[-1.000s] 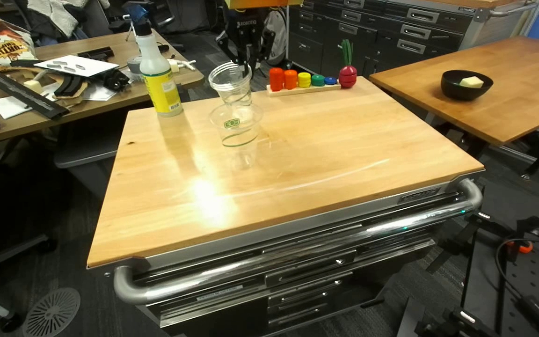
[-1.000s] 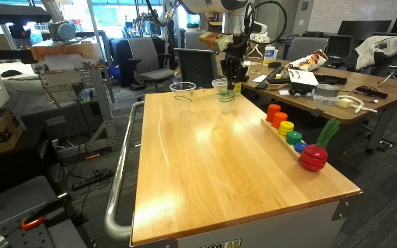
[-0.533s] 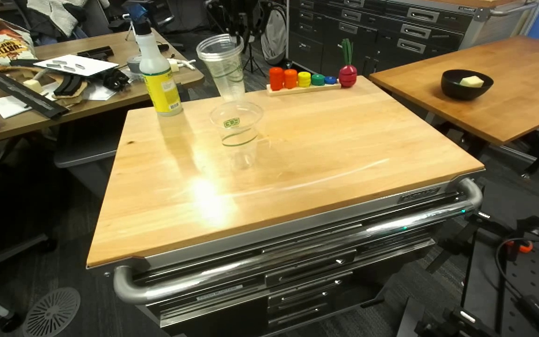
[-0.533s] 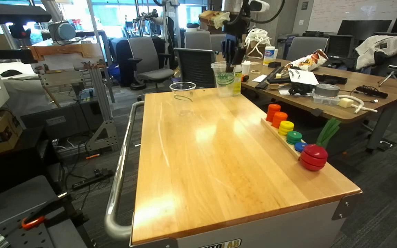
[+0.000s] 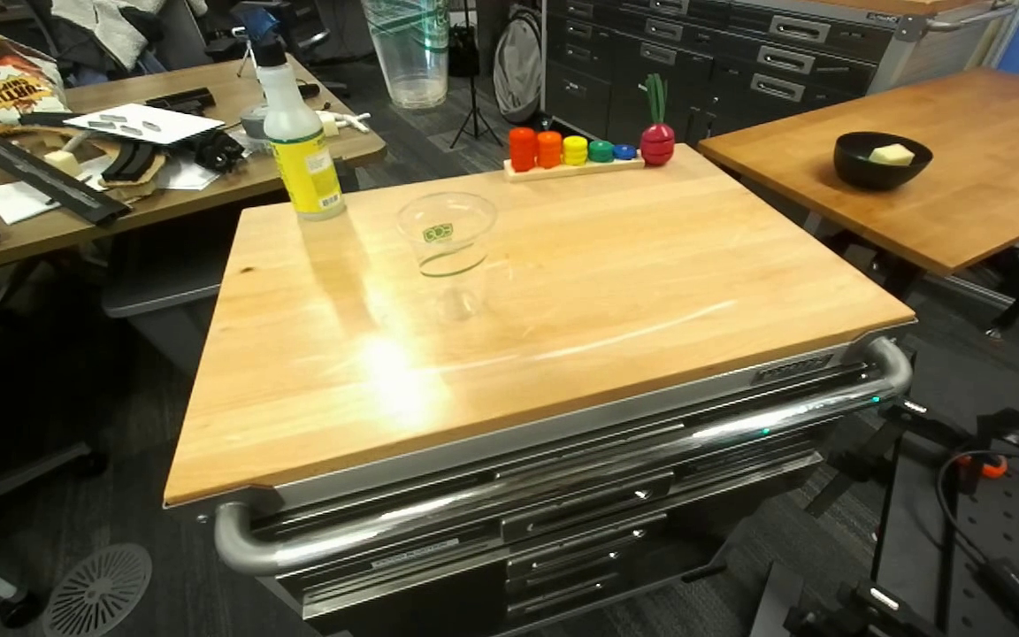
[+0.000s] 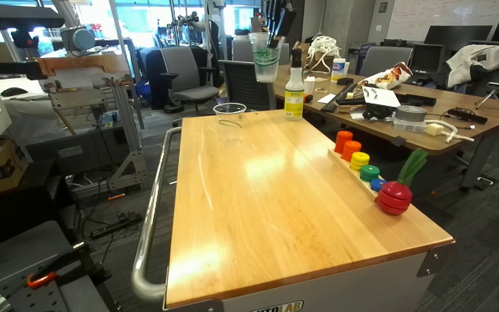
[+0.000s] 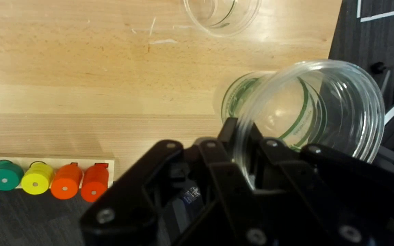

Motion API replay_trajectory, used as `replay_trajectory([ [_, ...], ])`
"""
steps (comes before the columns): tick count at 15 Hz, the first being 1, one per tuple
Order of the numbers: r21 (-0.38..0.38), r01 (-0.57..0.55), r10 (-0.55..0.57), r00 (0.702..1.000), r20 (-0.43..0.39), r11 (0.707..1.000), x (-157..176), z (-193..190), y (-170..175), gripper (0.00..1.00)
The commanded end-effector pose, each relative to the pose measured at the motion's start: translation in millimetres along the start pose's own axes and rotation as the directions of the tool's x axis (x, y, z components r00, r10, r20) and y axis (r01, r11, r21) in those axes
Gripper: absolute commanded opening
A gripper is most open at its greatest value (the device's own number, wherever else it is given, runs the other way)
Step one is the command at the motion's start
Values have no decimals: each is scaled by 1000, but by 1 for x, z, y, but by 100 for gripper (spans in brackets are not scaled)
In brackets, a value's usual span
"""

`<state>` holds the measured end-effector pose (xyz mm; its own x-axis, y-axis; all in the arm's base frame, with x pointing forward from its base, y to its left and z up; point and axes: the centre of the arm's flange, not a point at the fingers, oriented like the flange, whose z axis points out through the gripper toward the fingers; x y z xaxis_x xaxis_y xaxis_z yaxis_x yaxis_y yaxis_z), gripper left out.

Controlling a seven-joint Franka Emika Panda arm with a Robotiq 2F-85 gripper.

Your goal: Stack all four cups together

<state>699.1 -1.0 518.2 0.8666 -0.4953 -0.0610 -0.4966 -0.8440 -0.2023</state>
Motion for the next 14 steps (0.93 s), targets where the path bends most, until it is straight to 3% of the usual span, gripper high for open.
replay_trajectory([
  [1,80,32,-35,999,38,996,-41,0,16,2],
  [3,95,48,-53,997,57,994,-51,12,17,2],
  [9,41,90,-95,987,128,995,-71,62,28,2],
  [14,43,137,-143,971,194,990,-91,80,27,2],
])
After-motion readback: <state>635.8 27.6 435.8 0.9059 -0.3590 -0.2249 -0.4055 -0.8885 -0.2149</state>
